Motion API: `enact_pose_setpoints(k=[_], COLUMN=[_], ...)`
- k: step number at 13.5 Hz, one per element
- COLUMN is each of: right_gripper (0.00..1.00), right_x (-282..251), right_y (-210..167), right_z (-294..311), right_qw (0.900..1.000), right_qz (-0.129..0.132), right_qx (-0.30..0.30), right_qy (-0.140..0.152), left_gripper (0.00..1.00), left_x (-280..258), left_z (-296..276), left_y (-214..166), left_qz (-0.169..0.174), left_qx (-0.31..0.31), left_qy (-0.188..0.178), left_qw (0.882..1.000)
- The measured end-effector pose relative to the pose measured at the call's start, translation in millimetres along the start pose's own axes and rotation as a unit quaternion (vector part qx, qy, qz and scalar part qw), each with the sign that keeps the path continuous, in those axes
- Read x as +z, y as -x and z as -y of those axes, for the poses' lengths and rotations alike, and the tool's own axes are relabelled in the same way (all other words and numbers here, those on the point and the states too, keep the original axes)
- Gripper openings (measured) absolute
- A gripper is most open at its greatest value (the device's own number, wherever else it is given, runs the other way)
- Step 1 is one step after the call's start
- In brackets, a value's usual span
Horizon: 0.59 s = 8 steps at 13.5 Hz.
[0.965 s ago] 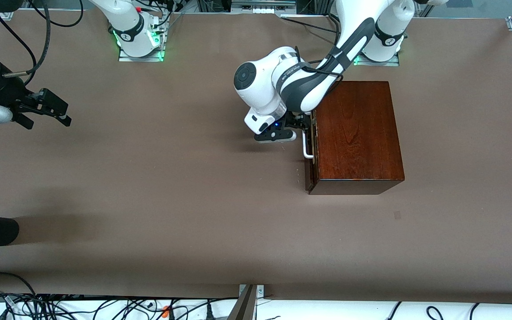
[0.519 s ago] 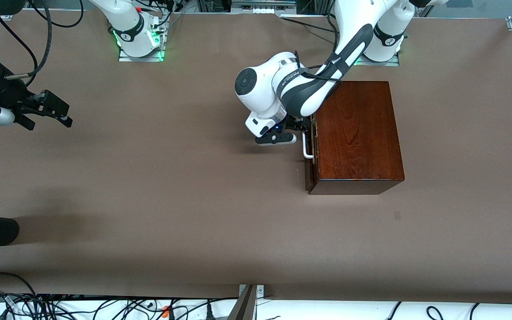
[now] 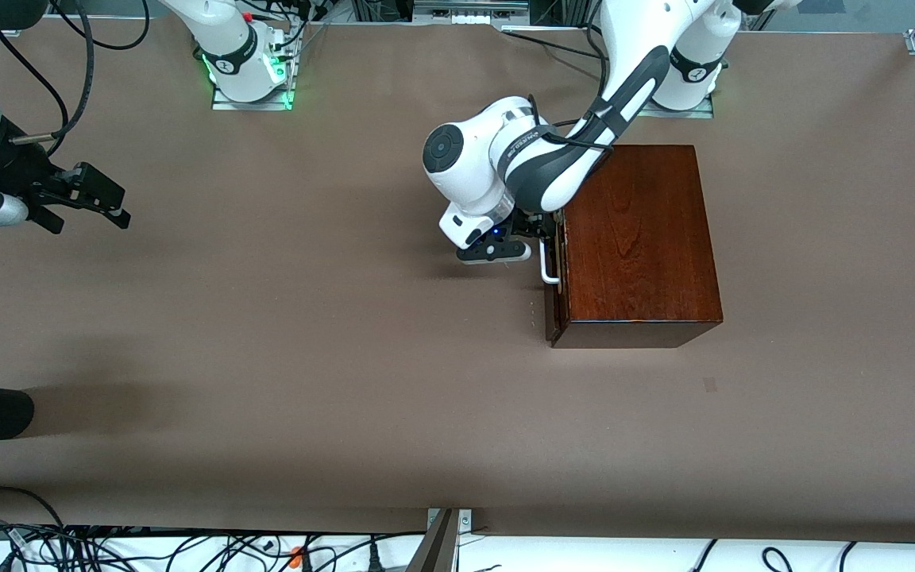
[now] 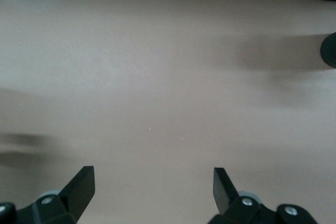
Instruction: Open drawer, take yellow block, close drawer
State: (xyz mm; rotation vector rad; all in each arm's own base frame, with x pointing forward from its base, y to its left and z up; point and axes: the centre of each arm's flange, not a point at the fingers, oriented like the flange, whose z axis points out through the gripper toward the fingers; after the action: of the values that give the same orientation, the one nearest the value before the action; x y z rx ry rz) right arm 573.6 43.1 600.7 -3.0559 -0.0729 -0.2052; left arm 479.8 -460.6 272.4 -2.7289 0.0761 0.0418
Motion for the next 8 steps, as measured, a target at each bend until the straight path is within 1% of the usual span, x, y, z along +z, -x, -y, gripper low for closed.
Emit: enact_pose_setpoints(k=[6, 8], right_gripper=[1.0, 1.0], right_x=[1, 2], right_y=[0, 2], right_z=[7, 15], right_qw=[1.0, 1.0], right_qz=[0.001, 0.008], right_qx=[-0.006, -0.013], right_qy=[-0.001, -0.002], left_gripper=[1.0, 1.0], left_x=[-2, -3], left_z=[-1, -2], left_y=[-1, -1], left_qz=[0.0, -0.001], left_qx=[-0.004, -0.005], left_qy=[0.011, 0.015], left_qw=[1.0, 1.0])
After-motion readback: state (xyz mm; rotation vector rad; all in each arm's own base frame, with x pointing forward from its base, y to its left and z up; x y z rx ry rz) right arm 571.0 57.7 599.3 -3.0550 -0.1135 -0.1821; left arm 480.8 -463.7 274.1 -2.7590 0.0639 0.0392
